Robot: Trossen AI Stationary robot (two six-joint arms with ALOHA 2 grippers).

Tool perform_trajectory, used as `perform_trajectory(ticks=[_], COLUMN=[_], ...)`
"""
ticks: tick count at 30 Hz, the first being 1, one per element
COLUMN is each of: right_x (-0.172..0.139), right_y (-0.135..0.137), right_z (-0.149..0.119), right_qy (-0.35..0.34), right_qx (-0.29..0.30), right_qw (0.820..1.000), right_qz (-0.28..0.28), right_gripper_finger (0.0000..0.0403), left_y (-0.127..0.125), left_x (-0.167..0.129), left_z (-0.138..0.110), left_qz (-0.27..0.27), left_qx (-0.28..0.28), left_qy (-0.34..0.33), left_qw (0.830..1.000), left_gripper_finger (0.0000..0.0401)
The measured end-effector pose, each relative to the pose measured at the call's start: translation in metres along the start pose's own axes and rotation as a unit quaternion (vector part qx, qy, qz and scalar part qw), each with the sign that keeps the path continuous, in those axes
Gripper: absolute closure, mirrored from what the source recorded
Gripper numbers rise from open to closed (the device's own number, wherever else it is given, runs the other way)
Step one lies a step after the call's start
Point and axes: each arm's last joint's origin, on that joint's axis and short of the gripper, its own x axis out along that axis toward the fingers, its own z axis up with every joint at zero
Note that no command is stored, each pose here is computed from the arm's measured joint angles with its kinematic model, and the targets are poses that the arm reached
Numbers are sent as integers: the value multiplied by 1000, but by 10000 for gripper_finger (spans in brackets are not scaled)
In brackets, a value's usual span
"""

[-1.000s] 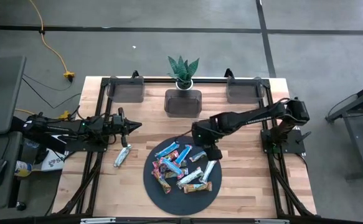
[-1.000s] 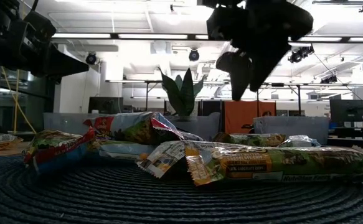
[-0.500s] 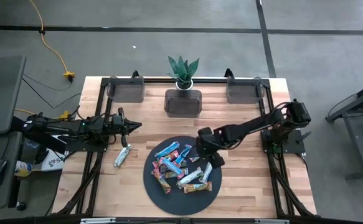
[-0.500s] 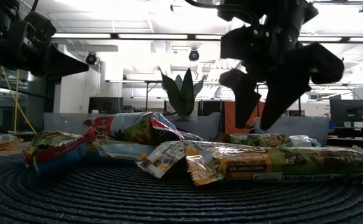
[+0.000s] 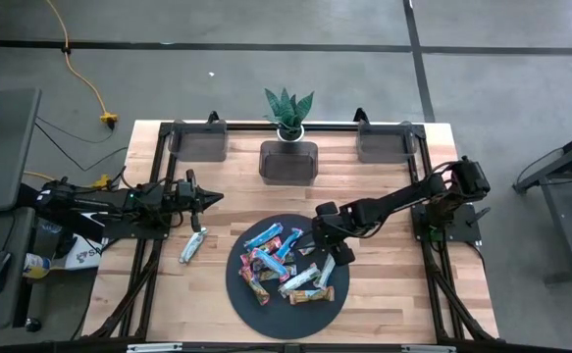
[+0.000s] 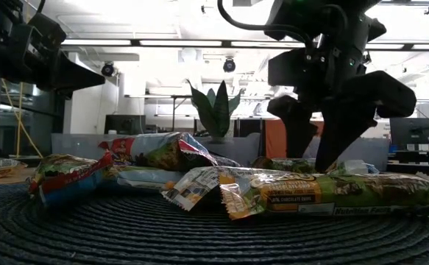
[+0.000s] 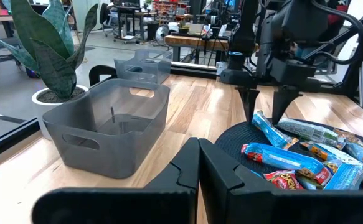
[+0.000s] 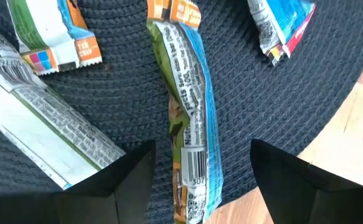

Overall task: Pick and place Granola Bars by type
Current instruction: Put the yellow granola bar into the right black bin

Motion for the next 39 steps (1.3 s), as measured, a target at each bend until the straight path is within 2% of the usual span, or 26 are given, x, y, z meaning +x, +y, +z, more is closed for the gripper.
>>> perform_trajectory(ticks=[10,19,30,34,39], right_x=[0,14,20,20,20], right_y=[0,0,0,0,0], right_z=[1,1,1,1,1], right_qy=[-5,1,1,3,5], right_qx=[0,2,45,64,70], right_qw=[1000,1000,999,998,997], right_qz=[6,11,12,14,21], right_gripper_finger=[157,157,159,175,215], left_y=[0,0,0,0,0], left_x=[0,0,0,0,0], left_z=[0,0,0,0,0], left_qz=[0,0,0,0,0], left_qx=[0,0,0,0,0], left_qy=[0,0,0,0,0], left_qw=[1000,1000,1000,1000,1000], left_gripper_finger=[400,400,400,400,400])
